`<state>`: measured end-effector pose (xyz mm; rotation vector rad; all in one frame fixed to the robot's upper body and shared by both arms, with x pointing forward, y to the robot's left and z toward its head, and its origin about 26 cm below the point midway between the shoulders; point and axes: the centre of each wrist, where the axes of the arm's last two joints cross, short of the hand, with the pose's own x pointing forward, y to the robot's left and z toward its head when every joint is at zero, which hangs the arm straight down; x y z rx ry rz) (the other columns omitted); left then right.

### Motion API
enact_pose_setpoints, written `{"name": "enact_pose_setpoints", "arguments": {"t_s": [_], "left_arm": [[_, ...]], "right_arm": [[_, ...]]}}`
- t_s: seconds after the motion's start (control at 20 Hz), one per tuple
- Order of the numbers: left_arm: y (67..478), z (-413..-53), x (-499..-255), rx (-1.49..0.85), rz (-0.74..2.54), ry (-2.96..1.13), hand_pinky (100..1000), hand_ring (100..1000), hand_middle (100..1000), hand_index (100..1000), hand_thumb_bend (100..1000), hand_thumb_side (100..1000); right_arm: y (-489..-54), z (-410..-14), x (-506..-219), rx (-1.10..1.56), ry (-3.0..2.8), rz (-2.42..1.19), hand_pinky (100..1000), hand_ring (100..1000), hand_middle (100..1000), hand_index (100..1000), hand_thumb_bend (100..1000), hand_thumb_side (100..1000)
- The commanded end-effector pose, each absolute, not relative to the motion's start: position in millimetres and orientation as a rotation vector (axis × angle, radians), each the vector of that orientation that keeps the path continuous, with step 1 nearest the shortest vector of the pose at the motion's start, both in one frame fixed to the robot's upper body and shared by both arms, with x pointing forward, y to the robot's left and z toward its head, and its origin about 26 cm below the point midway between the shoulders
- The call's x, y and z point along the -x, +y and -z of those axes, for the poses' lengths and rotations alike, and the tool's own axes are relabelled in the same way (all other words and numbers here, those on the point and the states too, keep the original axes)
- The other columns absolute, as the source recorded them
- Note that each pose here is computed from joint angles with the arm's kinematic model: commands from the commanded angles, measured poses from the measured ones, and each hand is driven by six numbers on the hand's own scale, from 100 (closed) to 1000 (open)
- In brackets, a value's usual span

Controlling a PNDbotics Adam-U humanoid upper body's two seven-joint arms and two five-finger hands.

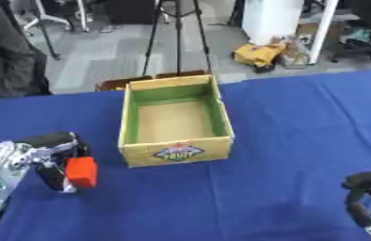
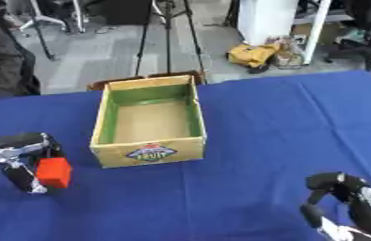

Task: Pick up objects on the table and place them in the box.

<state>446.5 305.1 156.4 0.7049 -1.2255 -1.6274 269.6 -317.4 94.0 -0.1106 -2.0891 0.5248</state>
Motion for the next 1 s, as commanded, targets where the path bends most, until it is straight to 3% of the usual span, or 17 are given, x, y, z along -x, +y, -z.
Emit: {"name": "enact_pose_setpoints", "arguments": {"t_s": [0.05,0.1,0.15,0.35,0.65,1.0], "left_arm": [[306,-166,-448,-0.754,1.629,-1.248,433,424,402,548,515,100],[306,-166,-448,-0.755,1.629,-1.249,433,424,402,548,515,100],[306,-169,-448,-0.765,1.622,-1.260,245,253,213,354,512,100],[305,-170,-447,-0.823,1.592,-1.311,154,174,127,272,523,100],[307,-174,-448,-0.834,1.632,-1.298,111,129,100,217,549,100],[312,-215,-448,-0.804,1.686,-1.298,114,128,100,216,553,100]], "right_arm": [[-320,-100,-271,0.122,-2.102,-0.542,745,479,422,690,522,438],[-320,-100,-271,0.122,-2.102,-0.542,745,479,422,690,522,438],[-320,-100,-271,0.122,-2.102,-0.542,745,479,422,691,519,438],[-320,-100,-271,0.122,-2.102,-0.542,745,479,421,691,518,438],[-321,-99,-270,0.125,-2.098,-0.539,746,479,421,691,516,438],[-323,-97,-269,0.132,-2.088,-0.537,746,479,421,691,514,436]]}}
